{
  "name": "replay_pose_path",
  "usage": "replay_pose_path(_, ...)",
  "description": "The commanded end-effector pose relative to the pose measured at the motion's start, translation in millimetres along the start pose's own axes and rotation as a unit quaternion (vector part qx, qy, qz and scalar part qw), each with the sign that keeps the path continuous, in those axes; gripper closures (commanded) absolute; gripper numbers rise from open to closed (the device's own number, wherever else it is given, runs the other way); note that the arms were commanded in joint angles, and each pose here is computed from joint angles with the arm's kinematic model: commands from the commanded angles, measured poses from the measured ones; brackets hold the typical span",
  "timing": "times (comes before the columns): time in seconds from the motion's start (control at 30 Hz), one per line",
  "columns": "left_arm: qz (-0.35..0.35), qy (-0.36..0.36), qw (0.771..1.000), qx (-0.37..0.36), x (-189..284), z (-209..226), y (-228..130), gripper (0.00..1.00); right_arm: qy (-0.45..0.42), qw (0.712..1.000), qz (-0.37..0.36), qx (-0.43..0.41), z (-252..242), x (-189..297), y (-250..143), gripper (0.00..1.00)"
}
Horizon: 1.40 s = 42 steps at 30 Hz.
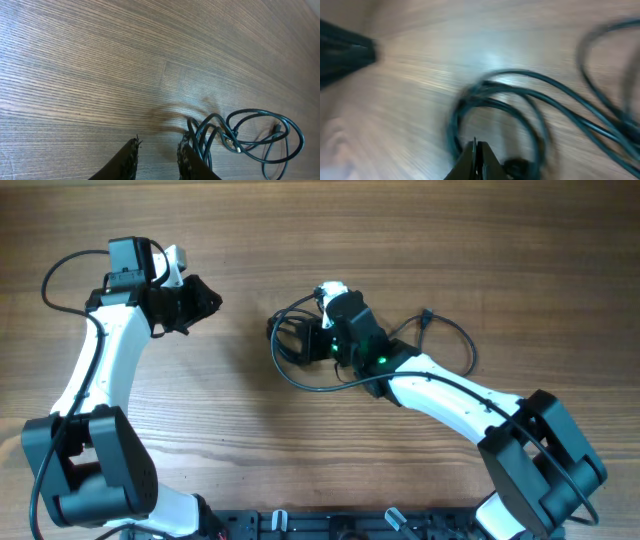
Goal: Untangle cables
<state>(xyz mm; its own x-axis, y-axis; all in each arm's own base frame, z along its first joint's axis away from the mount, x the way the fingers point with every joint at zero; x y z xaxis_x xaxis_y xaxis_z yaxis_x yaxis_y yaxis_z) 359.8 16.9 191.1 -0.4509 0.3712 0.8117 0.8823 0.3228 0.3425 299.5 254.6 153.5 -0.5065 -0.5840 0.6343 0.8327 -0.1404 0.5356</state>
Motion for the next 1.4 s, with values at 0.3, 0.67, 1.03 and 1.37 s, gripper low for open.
replay_pose_path(0.3, 0.066, -0.007, 0.995, 0.069, -4, -14, -23, 0.63, -0.075, 0.997, 0.0, 0.003, -18, -4, -5, 0.8)
replay_pose_path(0.67, 0.115, 0.007, 0.987, 0.115, -25, -67, -53, 0.67, -0.066, 0.998, 0.009, 0.002, -17, -4, -6, 0.96)
replay_pose_path(1.03, 0.14, 0.092, 0.979, 0.112, -55, -84, -80, 0.59, -0.118, 0.992, 0.014, -0.04, -51, 3, 6, 0.96)
replay_pose_path(1.37, 0.147, 0.201, 0.966, 0.074, -93, -54, -88, 0.73, -0.14, 0.987, 0.021, -0.074, -66, 6, 8, 0.96)
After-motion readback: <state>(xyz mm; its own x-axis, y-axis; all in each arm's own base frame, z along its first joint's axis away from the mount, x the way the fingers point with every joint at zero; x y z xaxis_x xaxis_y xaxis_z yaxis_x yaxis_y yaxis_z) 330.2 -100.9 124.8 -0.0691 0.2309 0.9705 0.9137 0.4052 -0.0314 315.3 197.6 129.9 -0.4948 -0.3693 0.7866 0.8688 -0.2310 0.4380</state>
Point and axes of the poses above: each gripper's point midway between its finger pads, its own x axis back along the fingers, its own z axis along the line the jaws close on, y = z × x, the point moved 10 cm from there along x, back along the fingers, and after that the axes turned 4 degrees about -x, right-handed, at the moved point
